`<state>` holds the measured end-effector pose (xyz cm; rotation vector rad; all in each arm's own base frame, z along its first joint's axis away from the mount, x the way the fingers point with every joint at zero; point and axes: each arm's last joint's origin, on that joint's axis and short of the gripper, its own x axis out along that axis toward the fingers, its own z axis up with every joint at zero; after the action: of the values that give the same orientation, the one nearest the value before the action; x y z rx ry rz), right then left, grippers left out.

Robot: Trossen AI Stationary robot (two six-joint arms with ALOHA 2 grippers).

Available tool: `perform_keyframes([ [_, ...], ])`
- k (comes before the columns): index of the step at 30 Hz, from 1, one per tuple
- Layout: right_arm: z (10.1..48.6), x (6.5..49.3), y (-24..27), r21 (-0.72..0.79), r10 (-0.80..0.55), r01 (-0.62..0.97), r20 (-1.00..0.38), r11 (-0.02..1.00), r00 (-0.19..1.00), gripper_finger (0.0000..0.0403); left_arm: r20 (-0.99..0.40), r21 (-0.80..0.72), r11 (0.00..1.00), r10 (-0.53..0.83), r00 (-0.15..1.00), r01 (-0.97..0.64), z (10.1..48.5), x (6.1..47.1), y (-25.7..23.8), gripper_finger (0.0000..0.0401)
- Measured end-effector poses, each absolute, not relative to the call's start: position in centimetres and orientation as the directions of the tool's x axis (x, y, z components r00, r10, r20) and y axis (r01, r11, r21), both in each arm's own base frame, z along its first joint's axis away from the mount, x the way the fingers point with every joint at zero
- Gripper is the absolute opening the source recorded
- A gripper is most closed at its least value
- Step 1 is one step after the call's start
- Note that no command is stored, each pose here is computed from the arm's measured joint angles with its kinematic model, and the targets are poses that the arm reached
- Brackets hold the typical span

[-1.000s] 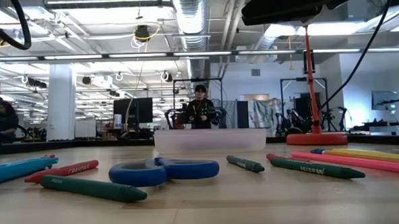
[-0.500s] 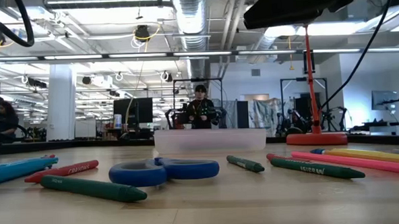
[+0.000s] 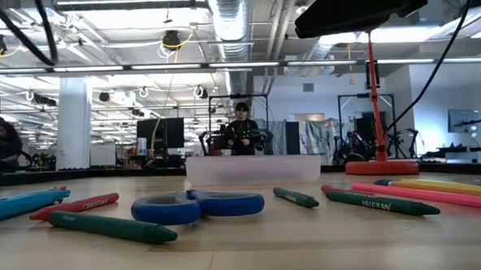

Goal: Pick & place school supplies into a supply box
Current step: Put the pink pen into the pink supply box

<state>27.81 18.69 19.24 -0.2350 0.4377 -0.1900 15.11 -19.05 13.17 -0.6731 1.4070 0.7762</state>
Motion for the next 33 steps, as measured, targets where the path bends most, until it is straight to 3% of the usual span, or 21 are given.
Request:
perform_keyframes([
  [12,19.2,27.8,18.7,-0.265,-0.231,0.131,-0.396,0.955,0.889,0.0107,-0.982,0.076,0.709,0.175,0.07,-0.701,13.2,18.3,-15.8,0.0032],
  [33,19.1,27.7,18.6,-0.278,-0.236,0.126,-0.408,0.952,0.882,0.0107,-0.96,0.261,0.847,0.28,-0.03,-0.464,13.2,22.9,-6.3,0.0032],
])
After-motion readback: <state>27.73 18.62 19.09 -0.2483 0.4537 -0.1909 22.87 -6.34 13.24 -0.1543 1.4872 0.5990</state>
